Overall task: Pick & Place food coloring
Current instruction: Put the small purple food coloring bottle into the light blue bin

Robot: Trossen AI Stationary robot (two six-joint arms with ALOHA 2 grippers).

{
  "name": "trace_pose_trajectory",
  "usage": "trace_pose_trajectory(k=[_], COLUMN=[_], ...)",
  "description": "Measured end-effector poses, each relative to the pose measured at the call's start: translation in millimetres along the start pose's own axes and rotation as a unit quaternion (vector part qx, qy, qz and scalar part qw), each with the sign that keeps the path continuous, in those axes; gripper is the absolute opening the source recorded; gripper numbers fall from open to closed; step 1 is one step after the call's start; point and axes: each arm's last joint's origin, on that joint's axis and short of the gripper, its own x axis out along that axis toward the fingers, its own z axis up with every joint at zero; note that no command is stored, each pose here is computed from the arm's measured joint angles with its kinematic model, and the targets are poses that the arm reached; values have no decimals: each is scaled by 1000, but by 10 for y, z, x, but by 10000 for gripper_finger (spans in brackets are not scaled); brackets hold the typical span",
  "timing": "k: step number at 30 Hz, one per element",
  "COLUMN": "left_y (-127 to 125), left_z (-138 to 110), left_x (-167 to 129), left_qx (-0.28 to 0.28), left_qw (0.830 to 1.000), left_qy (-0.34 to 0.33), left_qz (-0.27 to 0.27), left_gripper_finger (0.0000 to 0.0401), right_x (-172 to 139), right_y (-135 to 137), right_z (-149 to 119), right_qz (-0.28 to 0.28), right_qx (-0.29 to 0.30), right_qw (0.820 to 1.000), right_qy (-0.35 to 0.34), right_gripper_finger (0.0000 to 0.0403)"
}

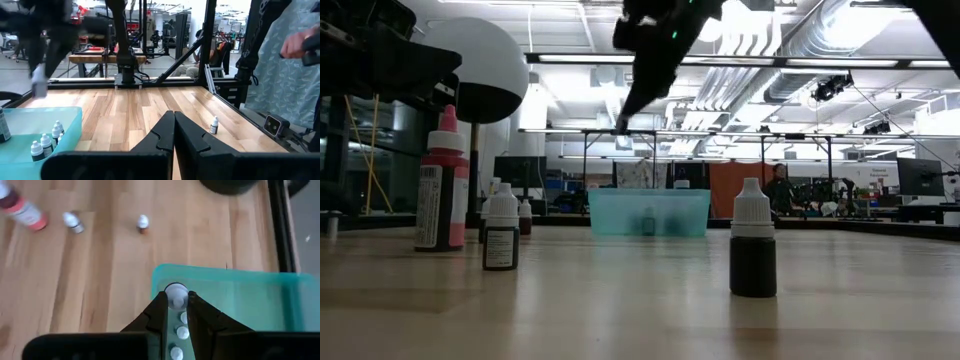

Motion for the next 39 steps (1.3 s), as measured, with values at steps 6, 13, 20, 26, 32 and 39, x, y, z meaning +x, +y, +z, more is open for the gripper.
trace_pose_trajectory(k=[6, 13, 20, 26, 32, 39], left_y=[0, 0, 0, 0, 0, 0], left_z=[0, 0, 0, 0, 0, 0], left_x=[0, 0, 0, 0, 0, 0], left_qx=[0, 0, 0, 0, 0, 0], left_qw=[1000, 1000, 1000, 1000, 1000, 1000], left_qy=[0, 0, 0, 0, 0, 0], left_qz=[0, 0, 0, 0, 0, 0], left_gripper_finger=[1, 1, 1, 1, 1, 1], right_x=[371, 730, 962, 1023, 1057, 1089], right_y=[-248, -342, -315, -288, -264, -239], right_z=[-136, -286, -377, -401, -457, -502], right_qz=[-2, 3, 21, 34, 38, 37], right_qx=[82, 106, 108, 108, 110, 109], right_qw=[996, 992, 990, 989, 988, 987], right_qy=[26, 63, 88, 94, 106, 115], right_gripper_finger=[52, 51, 55, 55, 57, 59])
